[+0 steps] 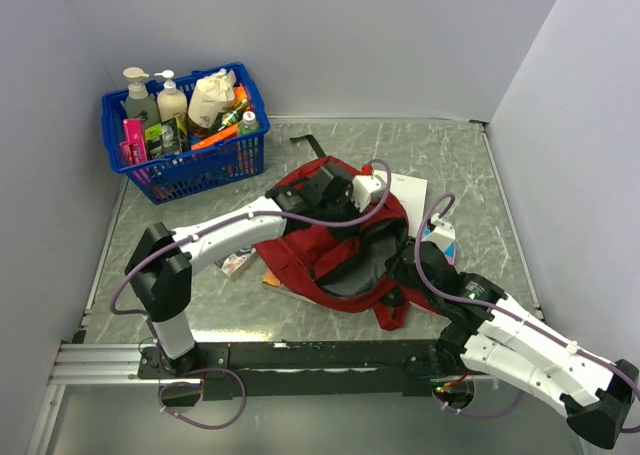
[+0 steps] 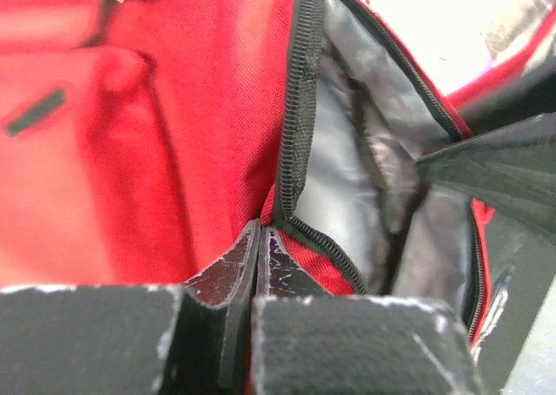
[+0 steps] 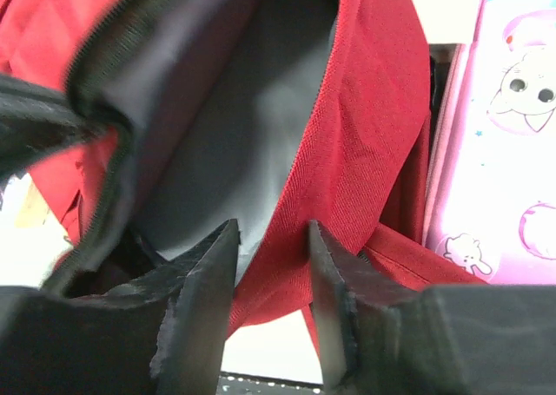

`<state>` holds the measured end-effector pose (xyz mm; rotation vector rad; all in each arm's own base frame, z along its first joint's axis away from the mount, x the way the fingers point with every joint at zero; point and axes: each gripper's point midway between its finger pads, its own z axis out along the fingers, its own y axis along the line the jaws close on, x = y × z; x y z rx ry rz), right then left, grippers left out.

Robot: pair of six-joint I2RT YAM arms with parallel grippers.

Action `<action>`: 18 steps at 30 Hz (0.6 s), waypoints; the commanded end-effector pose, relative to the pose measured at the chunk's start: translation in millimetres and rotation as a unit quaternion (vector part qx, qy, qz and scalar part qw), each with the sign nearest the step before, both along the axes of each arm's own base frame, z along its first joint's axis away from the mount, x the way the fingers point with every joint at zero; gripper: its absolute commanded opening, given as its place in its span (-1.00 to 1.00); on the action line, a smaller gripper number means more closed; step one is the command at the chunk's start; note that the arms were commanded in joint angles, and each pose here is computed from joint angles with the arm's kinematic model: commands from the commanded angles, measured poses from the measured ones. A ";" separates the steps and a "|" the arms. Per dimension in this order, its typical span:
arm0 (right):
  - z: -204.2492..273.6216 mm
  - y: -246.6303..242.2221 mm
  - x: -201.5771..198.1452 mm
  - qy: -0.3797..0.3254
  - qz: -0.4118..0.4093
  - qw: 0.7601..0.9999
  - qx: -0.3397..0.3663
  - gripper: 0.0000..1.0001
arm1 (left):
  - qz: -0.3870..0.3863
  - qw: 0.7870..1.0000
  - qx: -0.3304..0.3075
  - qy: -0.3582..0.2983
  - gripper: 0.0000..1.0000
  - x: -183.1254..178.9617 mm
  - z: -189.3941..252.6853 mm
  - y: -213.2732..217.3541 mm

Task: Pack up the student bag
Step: Unzip the student bag at the center of the board.

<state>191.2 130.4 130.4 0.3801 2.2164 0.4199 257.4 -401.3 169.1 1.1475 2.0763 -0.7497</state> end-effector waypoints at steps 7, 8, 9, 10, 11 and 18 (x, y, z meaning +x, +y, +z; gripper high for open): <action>-6.7 -2.2 -5.4 0.013 0.000 1.000 0.004 -0.83 | -0.009 0.987 -0.104 -0.119 -0.98 31.5 159.9 14.7; -6.8 -0.3 -5.3 0.012 0.007 1.000 0.004 -0.87 | -0.013 0.987 -0.110 -0.119 -0.98 28.3 165.8 15.4; -6.4 2.0 -5.4 0.010 0.013 1.000 0.007 -0.88 | -0.019 0.986 -0.116 -0.120 -0.98 24.2 171.4 16.1; -5.5 5.7 -4.2 0.006 0.020 1.000 0.012 -0.91 | -0.026 0.985 -0.123 -0.119 -0.98 18.2 178.9 18.0; -5.6 7.7 -5.0 0.008 0.024 1.000 0.015 -0.96 | -0.028 0.985 -0.126 -0.115 -0.98 15.4 180.6 18.7; 28.3 11.1 6.0 -0.036 0.051 0.998 -0.004 0.06 | -0.086 0.989 -0.104 -0.056 -0.98 -23.7 133.1 32.1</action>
